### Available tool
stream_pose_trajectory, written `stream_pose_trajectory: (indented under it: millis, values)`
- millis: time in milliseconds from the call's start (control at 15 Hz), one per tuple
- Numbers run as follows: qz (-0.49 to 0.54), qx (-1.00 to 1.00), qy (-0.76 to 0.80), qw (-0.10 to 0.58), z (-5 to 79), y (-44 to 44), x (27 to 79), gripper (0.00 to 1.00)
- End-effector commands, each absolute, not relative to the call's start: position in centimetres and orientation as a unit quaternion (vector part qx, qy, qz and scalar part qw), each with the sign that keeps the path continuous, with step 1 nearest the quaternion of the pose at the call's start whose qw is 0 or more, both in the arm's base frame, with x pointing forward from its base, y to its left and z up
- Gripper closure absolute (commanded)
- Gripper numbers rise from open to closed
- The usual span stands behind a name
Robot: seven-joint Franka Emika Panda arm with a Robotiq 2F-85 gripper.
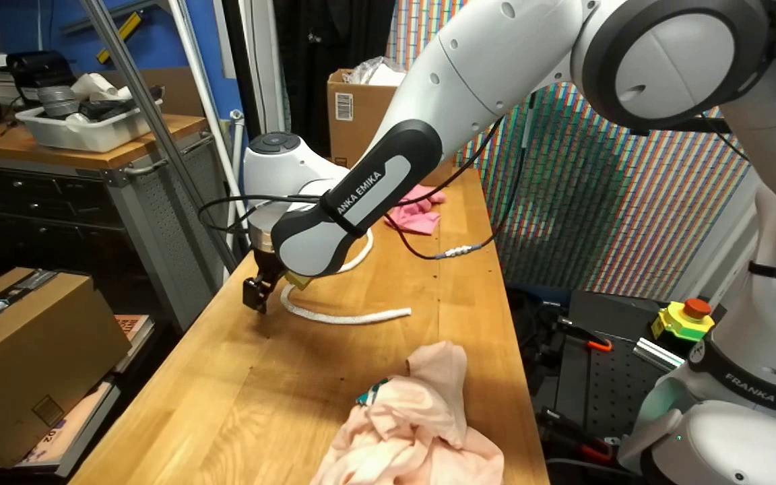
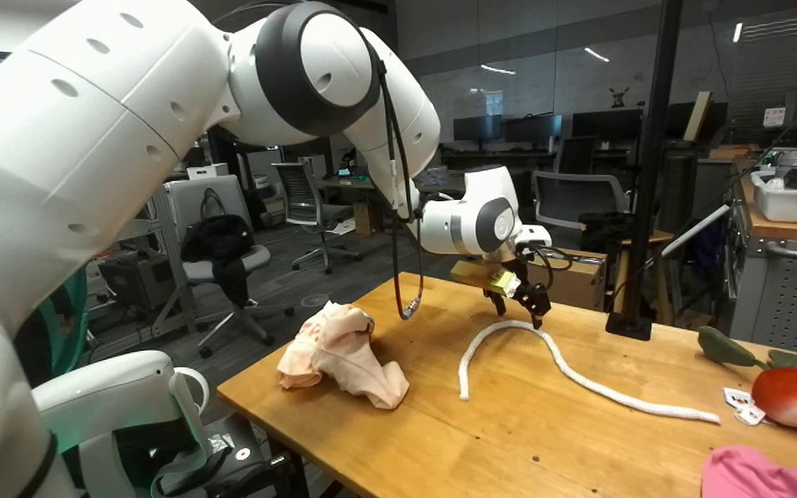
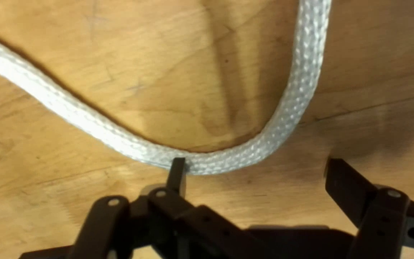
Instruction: Move the pink t-shirt to the right, move the peach t-shirt to the left, move the radish to the right, move the rope backwards
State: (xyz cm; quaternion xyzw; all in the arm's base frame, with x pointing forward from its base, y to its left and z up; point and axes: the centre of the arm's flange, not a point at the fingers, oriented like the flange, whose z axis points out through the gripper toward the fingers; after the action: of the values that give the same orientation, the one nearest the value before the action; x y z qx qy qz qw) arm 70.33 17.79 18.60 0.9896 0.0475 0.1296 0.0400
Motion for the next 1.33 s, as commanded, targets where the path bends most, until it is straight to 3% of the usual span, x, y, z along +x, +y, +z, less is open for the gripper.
stream_pose_trajectory:
  millis: [0,333,667,1000,1267]
  values:
    - [0.135,0.988,0.065,0.042,18.2,21.1,72.0,0.00]
    - [0.144,0.986,0.078,0.038,19.3,23.4,71.6,0.00]
    - [0.151,0.980,0.096,0.089,21.2,23.2,70.9,0.00]
    - [0.144,0.976,0.098,0.130,29.1,22.3,66.6,0.00]
    - [0.118,0.981,0.124,0.091,35.7,22.6,62.9,0.00]
